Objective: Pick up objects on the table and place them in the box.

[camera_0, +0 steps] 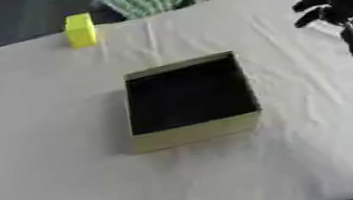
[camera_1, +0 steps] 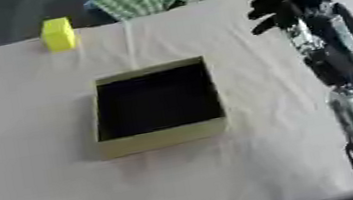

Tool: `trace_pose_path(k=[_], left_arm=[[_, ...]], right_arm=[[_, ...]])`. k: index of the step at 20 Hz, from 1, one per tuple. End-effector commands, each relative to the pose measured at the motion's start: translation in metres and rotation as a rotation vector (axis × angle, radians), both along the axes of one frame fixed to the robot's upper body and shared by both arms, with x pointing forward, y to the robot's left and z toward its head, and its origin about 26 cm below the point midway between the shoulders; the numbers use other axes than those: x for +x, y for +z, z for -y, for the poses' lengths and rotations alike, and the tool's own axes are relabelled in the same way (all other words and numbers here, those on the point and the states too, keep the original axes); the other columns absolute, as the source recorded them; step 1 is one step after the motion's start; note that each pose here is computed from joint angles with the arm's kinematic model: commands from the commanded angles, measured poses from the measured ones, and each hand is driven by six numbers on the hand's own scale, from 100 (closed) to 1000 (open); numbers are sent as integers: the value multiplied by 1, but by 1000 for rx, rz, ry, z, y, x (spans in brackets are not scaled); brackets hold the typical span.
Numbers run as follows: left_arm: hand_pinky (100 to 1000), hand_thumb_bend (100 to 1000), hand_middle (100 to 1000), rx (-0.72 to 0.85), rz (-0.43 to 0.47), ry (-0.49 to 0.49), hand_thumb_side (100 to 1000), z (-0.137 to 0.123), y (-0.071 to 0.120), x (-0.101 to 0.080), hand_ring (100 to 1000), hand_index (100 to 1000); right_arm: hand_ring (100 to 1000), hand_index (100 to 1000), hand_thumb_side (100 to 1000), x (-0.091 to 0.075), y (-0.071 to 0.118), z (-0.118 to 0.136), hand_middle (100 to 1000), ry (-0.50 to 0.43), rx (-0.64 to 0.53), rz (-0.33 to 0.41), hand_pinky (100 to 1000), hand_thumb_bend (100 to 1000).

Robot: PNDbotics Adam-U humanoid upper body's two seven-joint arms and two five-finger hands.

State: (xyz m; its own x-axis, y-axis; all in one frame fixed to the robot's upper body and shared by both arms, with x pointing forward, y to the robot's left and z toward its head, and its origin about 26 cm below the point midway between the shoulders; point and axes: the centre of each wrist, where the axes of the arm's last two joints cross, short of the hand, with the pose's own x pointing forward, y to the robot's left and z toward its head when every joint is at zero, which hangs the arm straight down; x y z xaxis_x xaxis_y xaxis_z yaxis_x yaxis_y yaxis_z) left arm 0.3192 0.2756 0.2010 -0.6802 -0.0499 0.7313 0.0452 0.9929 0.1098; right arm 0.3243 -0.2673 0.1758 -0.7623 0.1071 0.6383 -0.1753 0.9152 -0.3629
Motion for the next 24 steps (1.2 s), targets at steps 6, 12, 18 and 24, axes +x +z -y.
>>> trace_pose_path(k=[6, 12, 18, 24], left_arm=[[854, 342, 665, 6, 44, 9, 712, -3, 12, -3, 606, 765], [852, 349, 670, 8, 60, 18, 700, -5, 17, -3, 611, 766], [829, 399, 676, 53, 253, 63, 607, -15, 70, -10, 625, 774], [793, 498, 687, 58, 589, 126, 498, -27, 167, -31, 656, 790]], right_arm=[[703, 895, 658, 0, 6, 1, 678, 0, -10, 20, 597, 100], [703, 895, 658, 0, 5, 1, 678, -2, -10, 17, 597, 100], [704, 895, 657, -1, 2, 3, 678, -8, -13, 5, 597, 100], [704, 895, 655, -1, -2, 3, 679, -1, -18, -11, 598, 100]])
